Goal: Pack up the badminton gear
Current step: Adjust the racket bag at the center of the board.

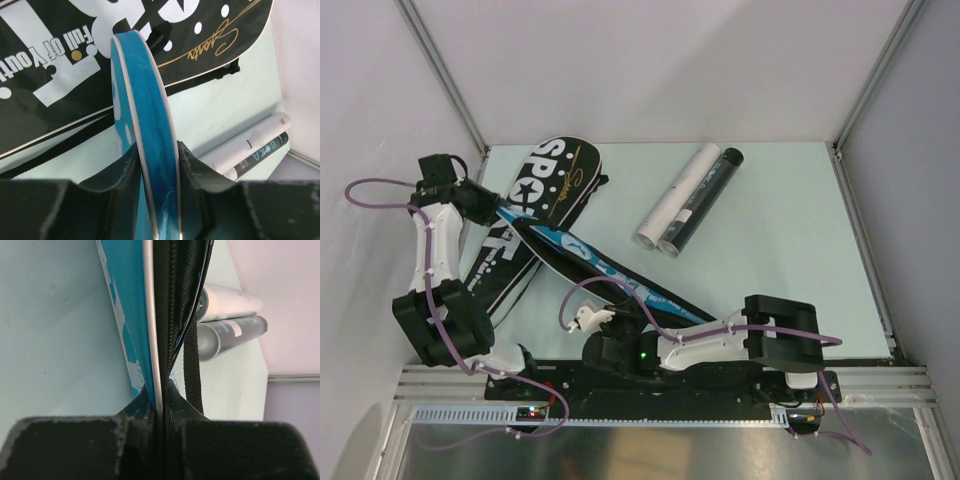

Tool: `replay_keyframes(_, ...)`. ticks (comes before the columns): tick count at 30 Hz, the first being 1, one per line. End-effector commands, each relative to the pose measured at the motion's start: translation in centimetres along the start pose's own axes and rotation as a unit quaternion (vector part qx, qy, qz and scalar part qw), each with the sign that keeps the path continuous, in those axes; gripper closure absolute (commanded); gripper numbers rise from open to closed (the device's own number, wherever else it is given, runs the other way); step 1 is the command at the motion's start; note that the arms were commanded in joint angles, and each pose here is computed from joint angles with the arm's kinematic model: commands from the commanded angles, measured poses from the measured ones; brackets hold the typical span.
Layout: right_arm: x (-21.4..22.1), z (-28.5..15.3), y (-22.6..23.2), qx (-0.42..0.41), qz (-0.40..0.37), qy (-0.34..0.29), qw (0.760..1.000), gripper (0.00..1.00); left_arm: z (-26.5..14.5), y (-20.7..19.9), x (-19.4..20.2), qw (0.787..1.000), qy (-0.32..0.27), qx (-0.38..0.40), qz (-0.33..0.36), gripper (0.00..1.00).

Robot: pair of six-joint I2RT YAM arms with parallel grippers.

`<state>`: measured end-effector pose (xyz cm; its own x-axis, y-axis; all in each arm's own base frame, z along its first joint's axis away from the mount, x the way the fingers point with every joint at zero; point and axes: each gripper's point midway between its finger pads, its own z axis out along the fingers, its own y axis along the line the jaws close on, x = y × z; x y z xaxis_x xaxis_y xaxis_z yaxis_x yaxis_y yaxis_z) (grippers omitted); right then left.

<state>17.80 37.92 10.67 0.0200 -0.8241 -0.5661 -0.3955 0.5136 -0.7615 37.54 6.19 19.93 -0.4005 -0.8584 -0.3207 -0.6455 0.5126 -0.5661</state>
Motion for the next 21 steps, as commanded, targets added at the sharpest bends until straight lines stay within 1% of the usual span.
replay_keyframes(1,-0.6,-1.2,-1.9,-0.013,0.092,-0.009,0.996,0.95,-2.3,-1.0,0.7,1.0,-0.01,0.028,-0.003,0.72)
replay_keyframes(2,-1.3,-1.7,-2.0,-0.031,0.102,-0.018,0.994,0.92,-2.7,-1.0,0.8,0.999,-0.016,0.03,-0.007,0.77)
replay_keyframes(5,-4.0,-3.1,-2.5,-0.085,0.143,-0.056,0.984,0.75,-3.6,-1.1,1.1,0.999,-0.022,0.037,-0.021,0.94)
replay_keyframes(6,-5.1,-3.7,-2.7,-0.11,0.162,-0.073,0.978,0.7,-3.8,-1.1,1.3,0.999,-0.023,0.039,-0.025,0.97)
replay_keyframes(8,-7.2,-4.7,-3.5,-0.152,0.208,-0.102,0.961,0.56,-4.0,-1.1,1.6,0.998,-0.023,0.041,-0.029,0.99)
replay_keyframes(10,-8.9,-5.3,-4.4,-0.191,0.256,-0.123,0.94,0.47,-4.1,-1.1,1.8,0.999,-0.022,0.041,-0.028,1.0)
replay_keyframes(11,-9.7,-5.2,-5.1,-0.202,0.28,-0.133,0.929,0.45,-4.1,-1.1,2.0,0.999,-0.02,0.041,-0.028,1.0)
replay_keyframes(13,-11.3,-4.7,-6.2,-0.223,0.322,-0.154,0.907,0.45,-4.0,-0.8,2.4,0.999,-0.016,0.04,-0.028,1.0)
replay_keyframes(16,-13.9,-3.6,-8.5,-0.244,0.385,-0.194,0.869,0.52,-3.9,-0.3,2.5,0.999,-0.021,0.032,-0.031,1.0)
replay_keyframes(18,-15.5,-2.6,-9.9,-0.259,0.413,-0.222,0.844,0.55,-3.9,0.1,2.5,0.999,-0.025,0.025,-0.035,1.0)
replay_keyframes(20,-16.8,-1.3,-10.7,-0.262,0.422,-0.239,0.834,0.54,-3.8,0.4,2.7,0.999,-0.025,0.022,-0.04,1.0)
replay_keyframes(21,-17.3,-0.6,-10.6,-0.261,0.418,-0.241,0.836,0.53,-3.8,0.5,2.9,0.999,-0.024,0.022,-0.043,1.0)
